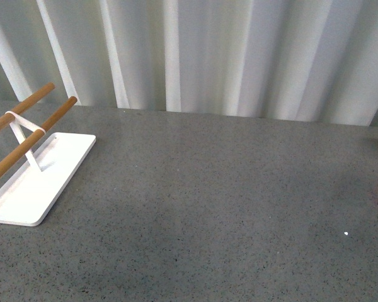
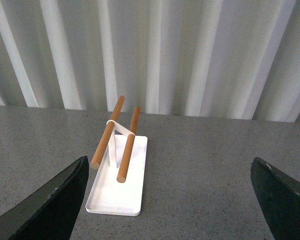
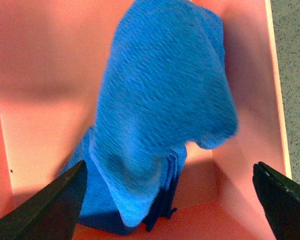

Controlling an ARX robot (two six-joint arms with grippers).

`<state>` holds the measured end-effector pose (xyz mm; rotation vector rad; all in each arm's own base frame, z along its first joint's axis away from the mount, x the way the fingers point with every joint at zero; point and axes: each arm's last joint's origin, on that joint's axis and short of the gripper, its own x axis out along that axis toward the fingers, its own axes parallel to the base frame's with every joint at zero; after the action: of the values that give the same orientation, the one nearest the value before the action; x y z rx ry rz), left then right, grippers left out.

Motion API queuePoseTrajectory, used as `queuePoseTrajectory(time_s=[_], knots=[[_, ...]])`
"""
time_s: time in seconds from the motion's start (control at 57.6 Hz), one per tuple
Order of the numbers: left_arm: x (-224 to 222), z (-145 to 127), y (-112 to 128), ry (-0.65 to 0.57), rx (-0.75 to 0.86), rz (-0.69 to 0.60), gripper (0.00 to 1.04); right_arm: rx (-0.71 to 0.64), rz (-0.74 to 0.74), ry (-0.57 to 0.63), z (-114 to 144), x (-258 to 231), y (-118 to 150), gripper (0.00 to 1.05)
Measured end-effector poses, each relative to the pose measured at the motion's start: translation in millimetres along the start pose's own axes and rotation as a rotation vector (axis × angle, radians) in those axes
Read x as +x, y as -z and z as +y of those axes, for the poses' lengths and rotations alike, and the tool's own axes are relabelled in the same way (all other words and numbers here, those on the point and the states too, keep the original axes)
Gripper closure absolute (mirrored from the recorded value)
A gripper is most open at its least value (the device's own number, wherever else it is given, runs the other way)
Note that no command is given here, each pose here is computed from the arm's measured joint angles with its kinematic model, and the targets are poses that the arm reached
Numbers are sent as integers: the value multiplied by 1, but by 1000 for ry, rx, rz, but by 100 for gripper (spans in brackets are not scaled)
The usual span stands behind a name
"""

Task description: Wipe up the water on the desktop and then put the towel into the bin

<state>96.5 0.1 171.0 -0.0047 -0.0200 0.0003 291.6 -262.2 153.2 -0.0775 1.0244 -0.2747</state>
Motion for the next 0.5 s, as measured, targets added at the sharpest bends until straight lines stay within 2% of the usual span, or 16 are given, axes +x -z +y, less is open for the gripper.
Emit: queuePoseTrajectory(time_s=[0.191, 0.313, 0.4, 0.504], knots=[[0, 0, 0, 0, 0, 0, 7, -8, -5, -10, 0, -4, -1, 7], [0, 0, 0, 0, 0, 0, 7, -17, -75, -19, 5, -20, -16, 7], [0, 0, 0, 0, 0, 0, 7, -50, -200, -17, 14, -49, -36, 7], [0, 0, 0, 0, 0, 0, 7, -124, -406, -42, 41, -104, -58, 7]])
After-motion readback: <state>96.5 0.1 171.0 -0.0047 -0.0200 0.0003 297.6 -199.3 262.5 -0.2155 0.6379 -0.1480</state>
